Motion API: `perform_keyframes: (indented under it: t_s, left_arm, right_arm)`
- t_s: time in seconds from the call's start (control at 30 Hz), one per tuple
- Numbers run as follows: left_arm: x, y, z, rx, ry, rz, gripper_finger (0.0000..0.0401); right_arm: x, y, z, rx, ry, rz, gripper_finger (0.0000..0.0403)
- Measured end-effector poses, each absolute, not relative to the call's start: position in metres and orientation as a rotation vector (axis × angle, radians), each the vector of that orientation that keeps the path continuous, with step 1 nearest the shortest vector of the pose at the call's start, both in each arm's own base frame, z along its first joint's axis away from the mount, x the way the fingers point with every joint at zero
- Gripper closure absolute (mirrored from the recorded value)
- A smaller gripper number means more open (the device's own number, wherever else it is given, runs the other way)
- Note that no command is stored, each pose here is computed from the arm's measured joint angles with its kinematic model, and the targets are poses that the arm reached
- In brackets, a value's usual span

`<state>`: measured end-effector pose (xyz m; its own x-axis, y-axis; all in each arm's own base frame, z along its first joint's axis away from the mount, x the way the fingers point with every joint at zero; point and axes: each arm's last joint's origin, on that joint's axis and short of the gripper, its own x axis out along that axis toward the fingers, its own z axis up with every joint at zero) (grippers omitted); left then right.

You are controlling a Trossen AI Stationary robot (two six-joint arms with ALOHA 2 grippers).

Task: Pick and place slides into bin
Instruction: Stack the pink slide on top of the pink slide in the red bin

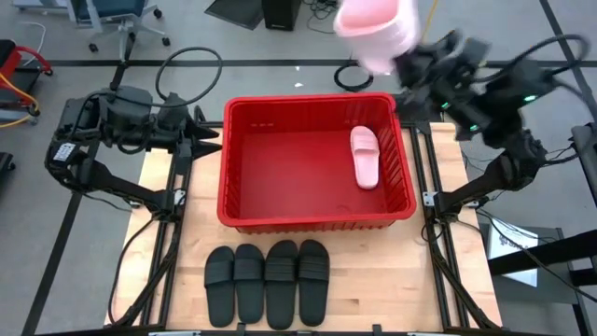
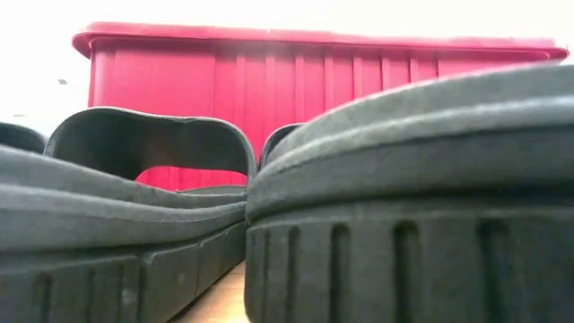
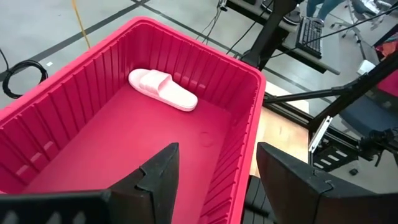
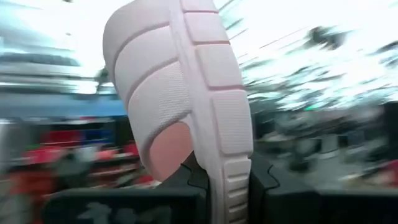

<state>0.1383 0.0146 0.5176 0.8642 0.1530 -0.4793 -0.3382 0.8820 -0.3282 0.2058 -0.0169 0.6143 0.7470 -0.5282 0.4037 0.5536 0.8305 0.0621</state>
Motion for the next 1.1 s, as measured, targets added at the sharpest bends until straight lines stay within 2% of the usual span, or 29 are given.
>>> perform_keyframes:
  t_s: [0.1,0.2,0.3,0.43,0.5,0.8,1.1]
  left_arm:
    - [0.138,0.015,0.518,-0.422,0.458,0.266,0.0194]
    - [0.137,0.015,0.518,-0.422,0.457,0.265,0.0194]
    - [0.137,0.015,0.518,-0.423,0.457,0.265,0.0194]
    - [0.137,0.015,0.518,-0.424,0.457,0.264,0.0194]
    - [0.137,0.015,0.518,-0.424,0.457,0.264,0.0194]
    - [0.137,0.015,0.518,-0.441,0.456,0.265,0.0194]
    - [0.137,0.015,0.518,-0.446,0.455,0.266,0.0194]
  right_arm:
    - [0.209,-0.019,0.623,-0.166,-0.396,-0.695,0.0374]
    - [0.225,-0.021,0.620,-0.299,-0.284,-0.817,0.0374]
    - [0.250,-0.023,0.602,-0.442,-0.018,-1.003,0.0374]
    - [0.282,-0.030,0.575,-0.649,0.455,-1.321,0.0374]
    - [0.293,-0.036,0.564,-0.717,0.603,-1.369,0.0374]
    - [0.320,-0.052,0.527,-0.752,0.763,-1.429,0.0374]
    - [0.313,-0.060,0.513,-0.694,0.757,-1.516,0.0374]
